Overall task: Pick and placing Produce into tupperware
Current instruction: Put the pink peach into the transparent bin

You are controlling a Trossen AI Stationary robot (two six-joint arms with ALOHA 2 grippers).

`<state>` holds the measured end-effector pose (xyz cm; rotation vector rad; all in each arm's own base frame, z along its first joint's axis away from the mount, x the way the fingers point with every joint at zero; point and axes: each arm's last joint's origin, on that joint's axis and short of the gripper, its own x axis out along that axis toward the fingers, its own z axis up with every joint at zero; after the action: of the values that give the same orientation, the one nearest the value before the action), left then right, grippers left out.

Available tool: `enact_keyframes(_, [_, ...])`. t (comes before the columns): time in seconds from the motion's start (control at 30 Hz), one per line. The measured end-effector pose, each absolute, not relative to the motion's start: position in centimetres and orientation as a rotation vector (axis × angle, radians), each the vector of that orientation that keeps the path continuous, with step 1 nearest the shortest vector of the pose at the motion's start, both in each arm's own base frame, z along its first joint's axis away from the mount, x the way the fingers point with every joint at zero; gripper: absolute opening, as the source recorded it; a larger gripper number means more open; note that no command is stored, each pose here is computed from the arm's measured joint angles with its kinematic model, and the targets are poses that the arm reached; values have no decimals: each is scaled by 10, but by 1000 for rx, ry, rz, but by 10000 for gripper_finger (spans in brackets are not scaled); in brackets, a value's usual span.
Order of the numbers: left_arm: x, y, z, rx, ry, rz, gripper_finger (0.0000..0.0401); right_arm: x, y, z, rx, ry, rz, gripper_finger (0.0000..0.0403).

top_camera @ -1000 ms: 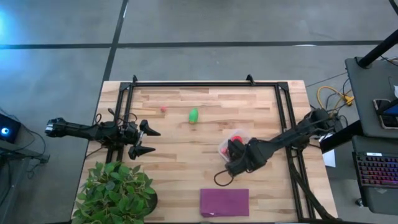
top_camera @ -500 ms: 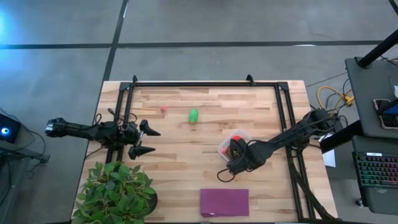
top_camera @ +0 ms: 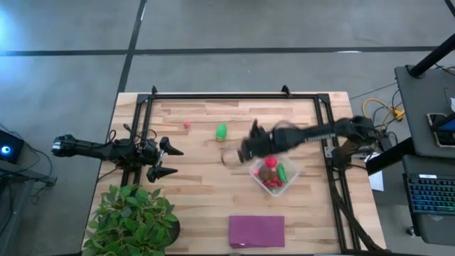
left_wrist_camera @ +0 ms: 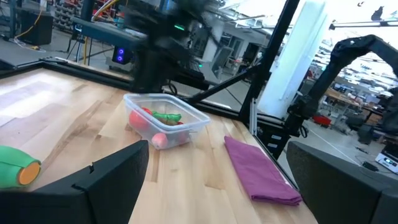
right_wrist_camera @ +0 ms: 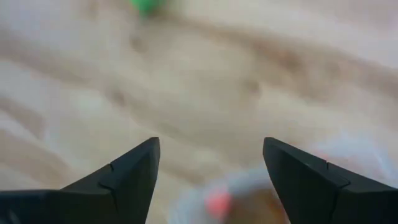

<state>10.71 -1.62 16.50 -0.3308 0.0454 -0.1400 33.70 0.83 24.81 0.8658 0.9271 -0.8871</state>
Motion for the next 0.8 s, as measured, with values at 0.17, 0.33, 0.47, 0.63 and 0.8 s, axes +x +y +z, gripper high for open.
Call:
enact_keyframes(0.17, [107, -16, 165, -331, 45, -140, 367, 353, -63, 253, 990, 775, -795, 270])
enact_keyframes(0.33, [107, -16, 165, -331, 47, -140, 367, 367, -102, 234, 1105, 753, -680, 271])
enact_keyframes(0.47, [107, -16, 165, -331, 46, -140, 367, 380, -112, 205, 1140, 790, -649, 271])
enact_keyframes(0.63, [107, -16, 165, -331, 45, -140, 367, 401, -124, 180, 1206, 801, -667, 270])
enact_keyframes(0.8, [107, -16, 165, -331, 46, -140, 367, 430, -132, 186, 1182, 765, -612, 257])
